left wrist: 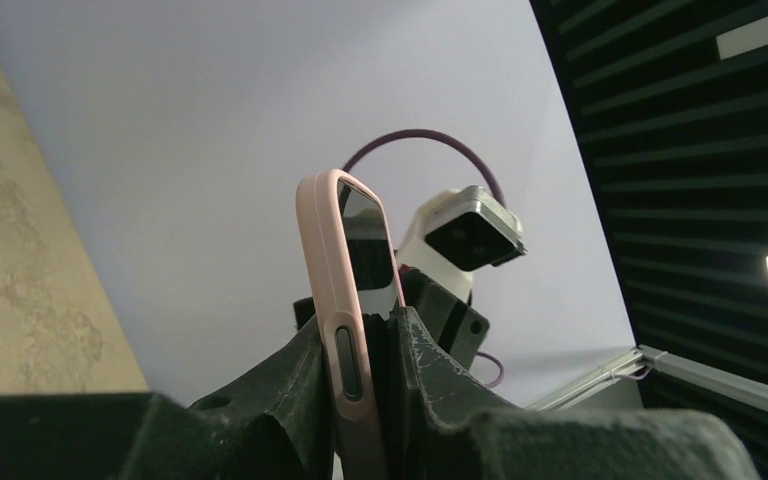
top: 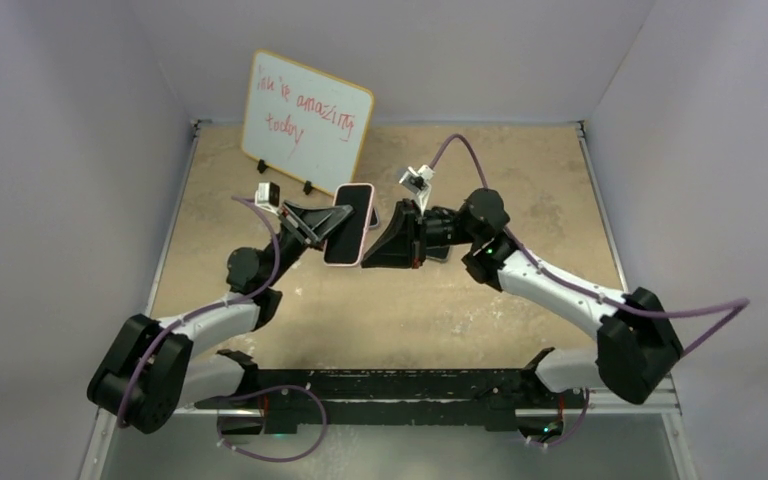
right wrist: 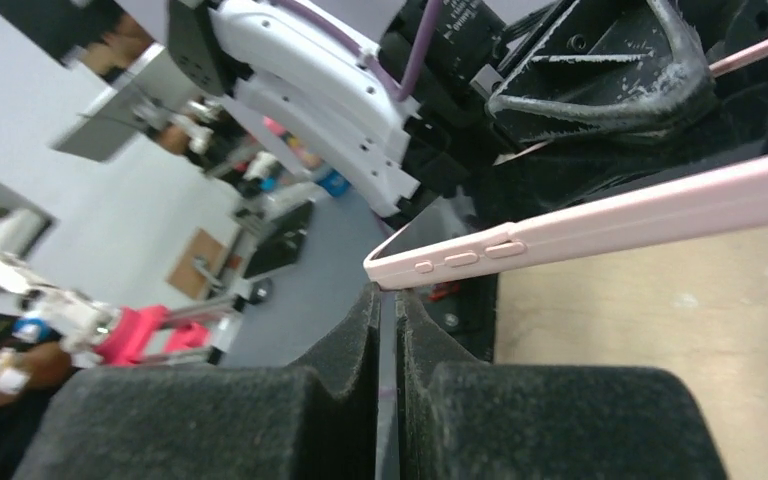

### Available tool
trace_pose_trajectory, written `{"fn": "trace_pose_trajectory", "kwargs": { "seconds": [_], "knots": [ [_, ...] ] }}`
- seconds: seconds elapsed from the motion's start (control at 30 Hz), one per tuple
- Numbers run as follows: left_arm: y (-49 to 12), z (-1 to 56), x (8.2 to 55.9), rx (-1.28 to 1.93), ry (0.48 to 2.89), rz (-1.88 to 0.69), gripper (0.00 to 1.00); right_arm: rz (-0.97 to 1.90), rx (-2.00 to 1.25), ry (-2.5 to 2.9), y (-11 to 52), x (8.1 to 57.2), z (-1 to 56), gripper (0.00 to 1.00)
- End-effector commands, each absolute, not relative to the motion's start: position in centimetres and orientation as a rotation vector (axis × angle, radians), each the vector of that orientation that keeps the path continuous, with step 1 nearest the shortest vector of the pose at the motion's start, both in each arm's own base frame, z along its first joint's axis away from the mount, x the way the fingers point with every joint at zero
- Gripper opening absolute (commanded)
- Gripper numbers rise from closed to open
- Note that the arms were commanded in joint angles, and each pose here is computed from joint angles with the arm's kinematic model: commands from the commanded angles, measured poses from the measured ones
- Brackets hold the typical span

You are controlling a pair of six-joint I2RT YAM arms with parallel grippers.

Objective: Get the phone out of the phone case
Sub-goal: Remove the phone case from the phone.

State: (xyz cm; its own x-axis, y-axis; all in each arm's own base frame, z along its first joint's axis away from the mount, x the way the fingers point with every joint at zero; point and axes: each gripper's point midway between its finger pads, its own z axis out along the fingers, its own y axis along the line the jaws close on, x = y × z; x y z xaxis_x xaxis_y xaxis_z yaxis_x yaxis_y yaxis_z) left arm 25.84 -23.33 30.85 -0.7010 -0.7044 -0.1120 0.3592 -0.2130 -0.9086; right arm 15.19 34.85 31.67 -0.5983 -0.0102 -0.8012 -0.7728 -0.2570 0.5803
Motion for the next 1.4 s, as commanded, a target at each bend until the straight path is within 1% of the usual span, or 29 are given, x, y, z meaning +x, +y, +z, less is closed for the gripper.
{"fn": "trace_pose_trajectory", "kwargs": {
  "seconds": [0.0,0.03,0.1,0.2,0.3,0.47,0.6,0.8,1.03,1.17,1.37],
  "knots": [
    [-24.2,22.1,27.4,-0.450,1.673,-1.667,0.00,1.593,-1.083,1.215,35.2,14.4,37.7,0.05],
    [-24.1,22.2,27.5,-0.444,1.668,-1.655,0.00,1.587,-1.056,1.234,35.1,14.6,37.6,0.09],
    [-23.9,22.9,27.4,-0.431,1.634,-1.657,0.00,1.583,-0.988,1.278,34.8,14.9,37.3,0.21],
    [-23.8,23.3,27.1,-0.419,1.603,-1.670,0.00,1.547,-0.880,1.383,34.3,15.9,36.0,0.32],
    [-23.7,23.8,26.8,-0.405,1.574,-1.692,0.00,1.539,-0.767,1.464,33.8,16.6,35.1,0.46],
    [-23.6,24.8,26.4,-0.384,1.532,-1.717,0.00,1.533,-0.639,1.499,33.6,17.7,35.2,0.55],
    [-23.0,25.4,26.3,-0.410,1.490,-1.716,0.00,1.495,-0.495,1.532,33.2,19.5,34.7,0.60],
    [-22.6,26.4,26.1,-0.419,1.450,-1.728,0.00,1.534,-0.354,1.603,33.6,20.8,31.7,0.61],
    [-21.2,26.5,26.1,-0.510,1.392,-1.717,0.00,1.363,-0.124,1.676,30.9,23.1,29.0,0.63],
    [-20.1,26.9,26.4,-0.590,1.337,-1.719,0.00,1.436,-0.062,1.685,31.1,22.4,27.8,0.65],
    [-18.9,28.4,26.4,-0.669,1.243,-1.757,0.00,1.572,-0.075,1.652,34.1,20.3,27.2,0.67]
  ]
}}
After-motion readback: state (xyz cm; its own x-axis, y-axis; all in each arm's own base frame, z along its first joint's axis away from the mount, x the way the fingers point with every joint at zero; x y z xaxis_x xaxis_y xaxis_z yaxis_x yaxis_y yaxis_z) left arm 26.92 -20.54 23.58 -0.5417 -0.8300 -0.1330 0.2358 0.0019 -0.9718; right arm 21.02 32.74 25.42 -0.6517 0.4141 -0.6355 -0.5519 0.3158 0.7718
